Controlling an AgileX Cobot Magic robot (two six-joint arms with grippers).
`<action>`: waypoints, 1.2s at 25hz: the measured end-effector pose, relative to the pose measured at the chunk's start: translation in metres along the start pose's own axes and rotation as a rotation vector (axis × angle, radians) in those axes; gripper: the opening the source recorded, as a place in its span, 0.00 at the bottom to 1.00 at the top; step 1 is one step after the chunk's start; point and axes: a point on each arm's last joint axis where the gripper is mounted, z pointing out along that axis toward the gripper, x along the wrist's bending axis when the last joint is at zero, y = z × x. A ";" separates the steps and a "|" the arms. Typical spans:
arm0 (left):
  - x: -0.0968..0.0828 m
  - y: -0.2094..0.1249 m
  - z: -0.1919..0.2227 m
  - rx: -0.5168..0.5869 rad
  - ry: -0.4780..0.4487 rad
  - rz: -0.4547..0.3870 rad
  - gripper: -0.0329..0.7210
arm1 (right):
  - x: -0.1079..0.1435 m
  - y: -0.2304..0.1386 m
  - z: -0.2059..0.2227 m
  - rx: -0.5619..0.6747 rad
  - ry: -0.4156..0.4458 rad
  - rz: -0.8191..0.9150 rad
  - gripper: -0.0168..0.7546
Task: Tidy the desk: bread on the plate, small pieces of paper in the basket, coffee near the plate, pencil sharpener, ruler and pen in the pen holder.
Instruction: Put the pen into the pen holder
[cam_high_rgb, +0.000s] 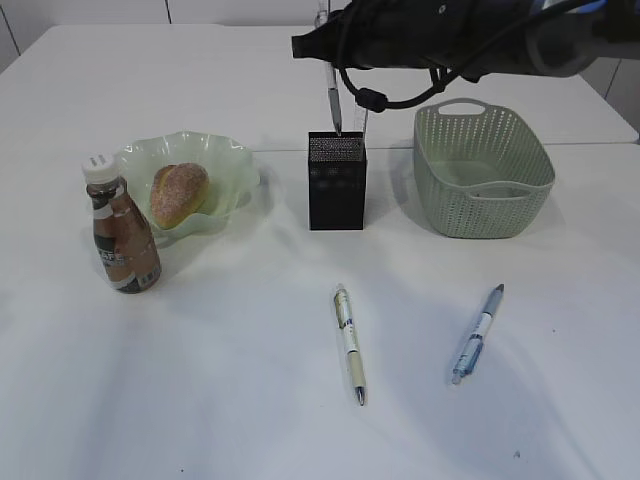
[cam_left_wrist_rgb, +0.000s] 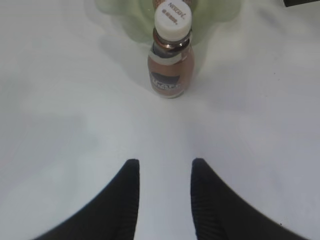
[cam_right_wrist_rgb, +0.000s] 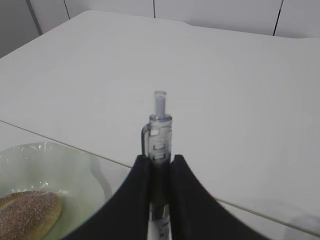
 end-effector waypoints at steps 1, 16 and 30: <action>0.000 0.000 0.000 -0.003 -0.001 0.000 0.36 | 0.001 -0.001 0.001 -0.004 -0.002 -0.002 0.12; -0.001 0.001 0.002 -0.030 -0.007 0.001 0.36 | 0.008 -0.034 0.020 0.018 -0.024 -0.003 0.12; -0.001 -0.007 0.011 -0.018 -0.009 0.005 0.36 | 0.007 -0.047 0.021 0.050 -0.030 -0.004 0.12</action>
